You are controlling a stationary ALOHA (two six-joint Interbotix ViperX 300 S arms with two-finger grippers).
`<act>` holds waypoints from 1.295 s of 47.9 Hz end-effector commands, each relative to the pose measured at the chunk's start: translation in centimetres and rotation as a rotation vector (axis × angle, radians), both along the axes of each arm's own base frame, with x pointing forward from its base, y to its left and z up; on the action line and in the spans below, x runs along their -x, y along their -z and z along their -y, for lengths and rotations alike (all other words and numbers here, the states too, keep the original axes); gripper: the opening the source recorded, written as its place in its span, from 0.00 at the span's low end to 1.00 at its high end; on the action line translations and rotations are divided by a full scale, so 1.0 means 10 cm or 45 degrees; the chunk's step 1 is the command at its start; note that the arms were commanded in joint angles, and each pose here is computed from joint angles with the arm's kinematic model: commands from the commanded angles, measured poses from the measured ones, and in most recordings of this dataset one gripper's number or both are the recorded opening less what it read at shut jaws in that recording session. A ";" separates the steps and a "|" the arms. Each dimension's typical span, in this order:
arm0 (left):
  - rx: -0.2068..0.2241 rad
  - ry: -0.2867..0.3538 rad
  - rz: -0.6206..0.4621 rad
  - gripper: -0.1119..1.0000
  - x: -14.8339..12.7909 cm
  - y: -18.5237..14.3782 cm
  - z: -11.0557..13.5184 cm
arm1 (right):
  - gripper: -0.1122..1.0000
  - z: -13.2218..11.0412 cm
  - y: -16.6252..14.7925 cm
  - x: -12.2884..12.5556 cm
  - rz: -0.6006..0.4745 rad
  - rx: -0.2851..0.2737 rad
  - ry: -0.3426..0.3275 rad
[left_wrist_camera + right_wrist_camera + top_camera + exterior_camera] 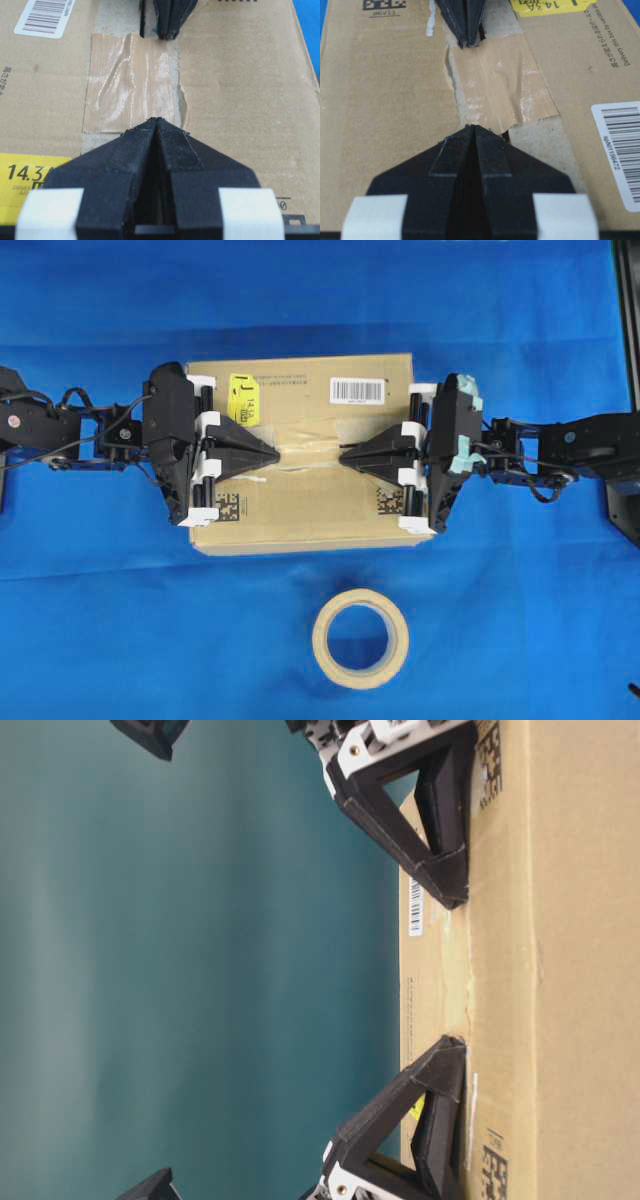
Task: Apply tape along the seams of the closed cardboard box to seal it securely.
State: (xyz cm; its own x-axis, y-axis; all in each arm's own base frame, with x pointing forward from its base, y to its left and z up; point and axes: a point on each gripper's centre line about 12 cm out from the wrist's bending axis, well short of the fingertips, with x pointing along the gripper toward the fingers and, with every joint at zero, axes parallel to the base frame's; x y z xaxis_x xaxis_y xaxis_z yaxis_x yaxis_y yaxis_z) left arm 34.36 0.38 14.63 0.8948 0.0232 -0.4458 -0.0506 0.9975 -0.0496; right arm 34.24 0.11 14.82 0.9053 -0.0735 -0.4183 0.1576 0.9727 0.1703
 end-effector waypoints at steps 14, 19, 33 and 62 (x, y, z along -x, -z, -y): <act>-0.017 0.017 0.215 0.10 0.12 -0.64 0.02 | 0.08 -0.02 -0.62 0.15 0.199 0.042 -0.043; -0.023 -0.013 0.292 0.10 0.22 -0.90 -0.06 | 0.08 0.02 -0.89 0.27 0.249 0.071 -0.051; -0.029 -0.067 0.339 0.10 0.70 -1.10 -0.17 | 0.08 0.11 -1.21 0.83 0.275 0.086 -0.052; -0.013 -0.054 0.313 0.10 1.92 -0.67 -0.07 | 0.08 0.07 -0.60 1.76 0.117 0.042 -0.080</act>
State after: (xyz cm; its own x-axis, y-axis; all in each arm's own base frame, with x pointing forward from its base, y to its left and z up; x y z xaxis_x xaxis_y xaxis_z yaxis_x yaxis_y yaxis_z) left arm 15.61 1.06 21.61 0.9732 0.0657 -0.2206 -0.0798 0.9953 -0.0557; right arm 16.68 -0.55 21.18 0.9452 -0.0237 -0.3256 0.0747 0.9866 0.1451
